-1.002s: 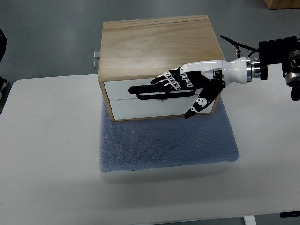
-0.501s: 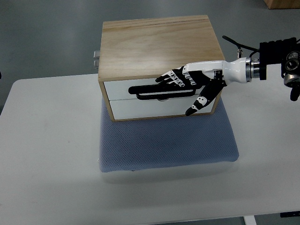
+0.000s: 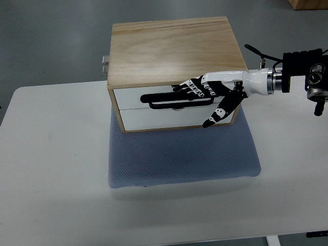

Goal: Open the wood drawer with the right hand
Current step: 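Hook the right hand fingers around the upper drawer's black handle, then pull the upper white drawer outward toward the robot with the right hand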

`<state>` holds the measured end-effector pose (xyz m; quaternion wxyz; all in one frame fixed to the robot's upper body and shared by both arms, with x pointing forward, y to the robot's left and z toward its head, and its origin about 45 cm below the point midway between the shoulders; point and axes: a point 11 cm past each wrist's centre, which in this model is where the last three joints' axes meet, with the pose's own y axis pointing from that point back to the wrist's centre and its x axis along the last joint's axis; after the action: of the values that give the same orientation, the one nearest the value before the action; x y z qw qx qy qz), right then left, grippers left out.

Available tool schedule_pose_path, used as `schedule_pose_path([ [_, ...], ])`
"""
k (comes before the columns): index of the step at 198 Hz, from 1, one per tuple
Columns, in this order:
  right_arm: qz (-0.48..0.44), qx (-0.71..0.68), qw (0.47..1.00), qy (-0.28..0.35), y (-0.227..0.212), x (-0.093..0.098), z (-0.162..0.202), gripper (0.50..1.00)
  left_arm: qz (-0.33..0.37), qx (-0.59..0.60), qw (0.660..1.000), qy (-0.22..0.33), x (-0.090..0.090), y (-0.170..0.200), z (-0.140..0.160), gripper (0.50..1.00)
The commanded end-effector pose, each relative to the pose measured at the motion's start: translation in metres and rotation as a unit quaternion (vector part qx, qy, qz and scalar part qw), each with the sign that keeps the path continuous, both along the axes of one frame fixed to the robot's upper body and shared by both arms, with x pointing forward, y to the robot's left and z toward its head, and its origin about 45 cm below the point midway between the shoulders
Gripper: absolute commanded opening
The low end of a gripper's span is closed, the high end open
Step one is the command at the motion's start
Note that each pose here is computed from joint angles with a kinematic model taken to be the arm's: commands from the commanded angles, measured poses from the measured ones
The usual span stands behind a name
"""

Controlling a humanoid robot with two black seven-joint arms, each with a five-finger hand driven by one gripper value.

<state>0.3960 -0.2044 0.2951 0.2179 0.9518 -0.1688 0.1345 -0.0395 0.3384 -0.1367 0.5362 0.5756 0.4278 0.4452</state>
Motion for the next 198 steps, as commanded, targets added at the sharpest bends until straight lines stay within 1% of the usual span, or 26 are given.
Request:
schedule_pose_path([
  [1, 0.000, 0.000, 1.000, 0.002, 0.000, -0.001, -0.001, 0.944, 0.000, 0.000, 1.000, 0.000, 0.000, 0.000, 0.000, 1.000],
  [51, 0.002, -0.012, 1.000, 0.004, -0.003, -0.004, -0.012, 0.944, 0.000, -0.001, 1.000, 0.000, 0.000, 0.000, 0.000, 1.000],
  [134, 0.008, -0.011, 1.000, 0.010, -0.001, -0.006, -0.013, 0.944, 0.000, 0.000, 1.000, 0.000, 0.000, 0.000, 0.000, 1.000],
  [198, 0.036, -0.005, 0.999, 0.023, 0.007, -0.017, -0.009, 0.946, 0.000, -0.001, 1.000, 0.000, 0.000, 0.000, 0.000, 1.000],
])
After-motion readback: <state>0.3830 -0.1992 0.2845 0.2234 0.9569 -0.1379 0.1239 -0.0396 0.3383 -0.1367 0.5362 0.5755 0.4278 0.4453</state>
